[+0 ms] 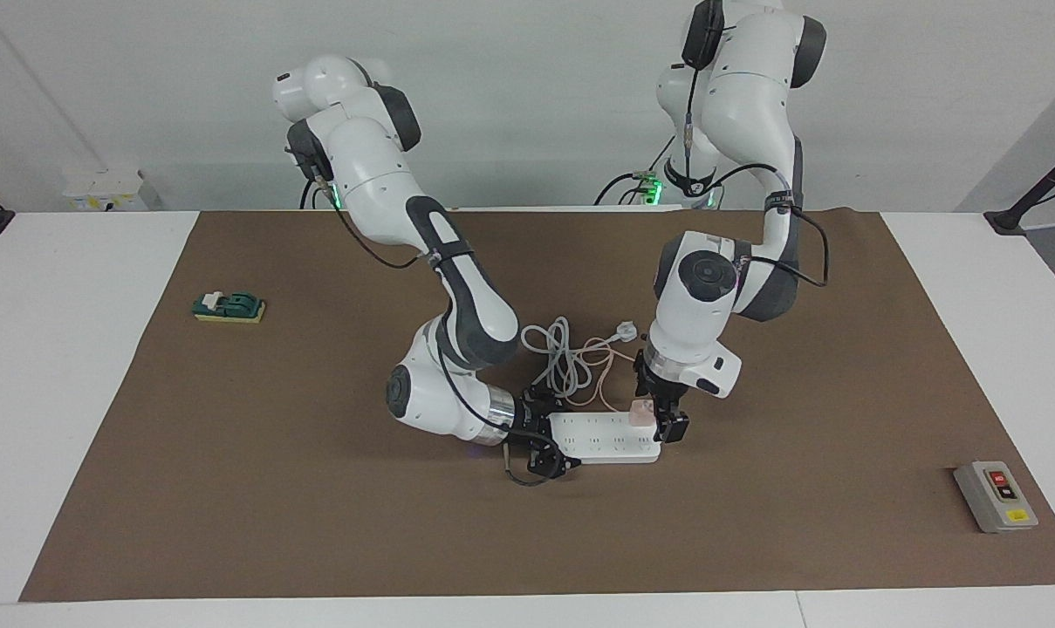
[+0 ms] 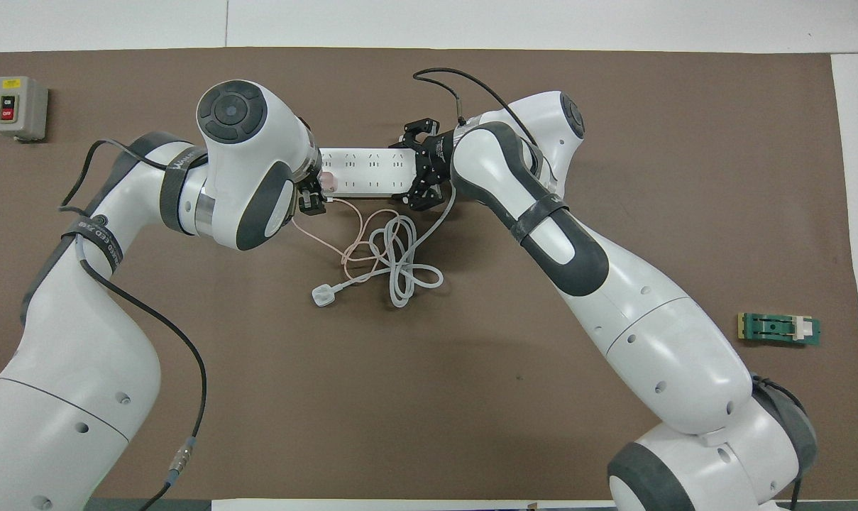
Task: Unplug charger and place it aside
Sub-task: 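Grasp the pink charger with the left gripper while the right gripper holds the strip, then pull the pink charger out of the strip with the left gripper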
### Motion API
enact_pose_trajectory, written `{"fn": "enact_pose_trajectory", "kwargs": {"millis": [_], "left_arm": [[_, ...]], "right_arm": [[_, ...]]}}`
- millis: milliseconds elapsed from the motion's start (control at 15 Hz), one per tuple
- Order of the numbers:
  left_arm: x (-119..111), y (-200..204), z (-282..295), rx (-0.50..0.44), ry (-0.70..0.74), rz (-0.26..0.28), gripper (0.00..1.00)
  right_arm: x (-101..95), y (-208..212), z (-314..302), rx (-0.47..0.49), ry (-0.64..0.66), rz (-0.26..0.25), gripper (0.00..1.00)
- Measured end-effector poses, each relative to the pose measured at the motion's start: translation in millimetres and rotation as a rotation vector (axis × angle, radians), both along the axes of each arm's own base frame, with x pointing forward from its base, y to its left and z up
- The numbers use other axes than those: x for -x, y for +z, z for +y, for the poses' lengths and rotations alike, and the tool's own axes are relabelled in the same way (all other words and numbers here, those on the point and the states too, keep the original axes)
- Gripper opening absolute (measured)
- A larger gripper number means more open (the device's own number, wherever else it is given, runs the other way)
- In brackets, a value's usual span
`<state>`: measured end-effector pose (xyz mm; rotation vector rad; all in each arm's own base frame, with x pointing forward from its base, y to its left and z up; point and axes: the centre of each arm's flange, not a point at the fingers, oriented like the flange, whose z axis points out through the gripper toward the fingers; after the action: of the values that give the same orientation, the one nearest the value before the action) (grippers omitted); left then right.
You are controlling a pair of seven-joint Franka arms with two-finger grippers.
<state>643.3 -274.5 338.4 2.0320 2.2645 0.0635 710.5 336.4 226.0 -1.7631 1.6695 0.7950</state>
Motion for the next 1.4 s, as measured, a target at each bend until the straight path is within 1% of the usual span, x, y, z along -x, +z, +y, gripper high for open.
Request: {"fn": "enact_pose_trajectory", "kwargs": {"millis": [67, 200, 267, 333, 867, 1000, 1133, 1267, 1400], "left_arm": [[0, 0, 1, 0.0, 0.001, 0.0, 0.66], [1, 0, 1, -0.004, -0.001, 0.007, 0.44], [4, 0, 0, -0.006, -0.005, 0.013, 0.34], [5, 1, 0, -0.006, -0.008, 0.01, 0.31], [5, 2, 0, -0.009, -0.035, 0.009, 0.31], [4, 6, 0, -0.015, -0.045, 0.019, 0.31], [-1, 28, 3, -0.023, -0.056, 0.03, 0.31], [-7, 67, 19, -0.028, -0.051, 0.017, 0.31], [-7, 104, 45, -0.033, -0.068, 0.02, 0.31]], "right_arm": [[0.0, 0, 0, 0.0, 0.0, 0.0, 0.95], [0.0, 0, 0, 0.0, -0.001, 0.0, 0.95], [0.0, 0, 0, 0.0, -0.001, 0.0, 0.95], [0.0, 0, 0, 0.0, -0.001, 0.0, 0.95], [0.0, 0, 0, 0.0, -0.001, 0.0, 0.95], [0.0, 0, 0, 0.0, -0.001, 0.0, 0.95], [0.0, 0, 0, 0.0, -0.002, 0.0, 0.95], [0.0, 0, 0, 0.0, -0.002, 0.0, 0.95], [0.0, 0, 0, 0.0, -0.002, 0.001, 0.95]]}}
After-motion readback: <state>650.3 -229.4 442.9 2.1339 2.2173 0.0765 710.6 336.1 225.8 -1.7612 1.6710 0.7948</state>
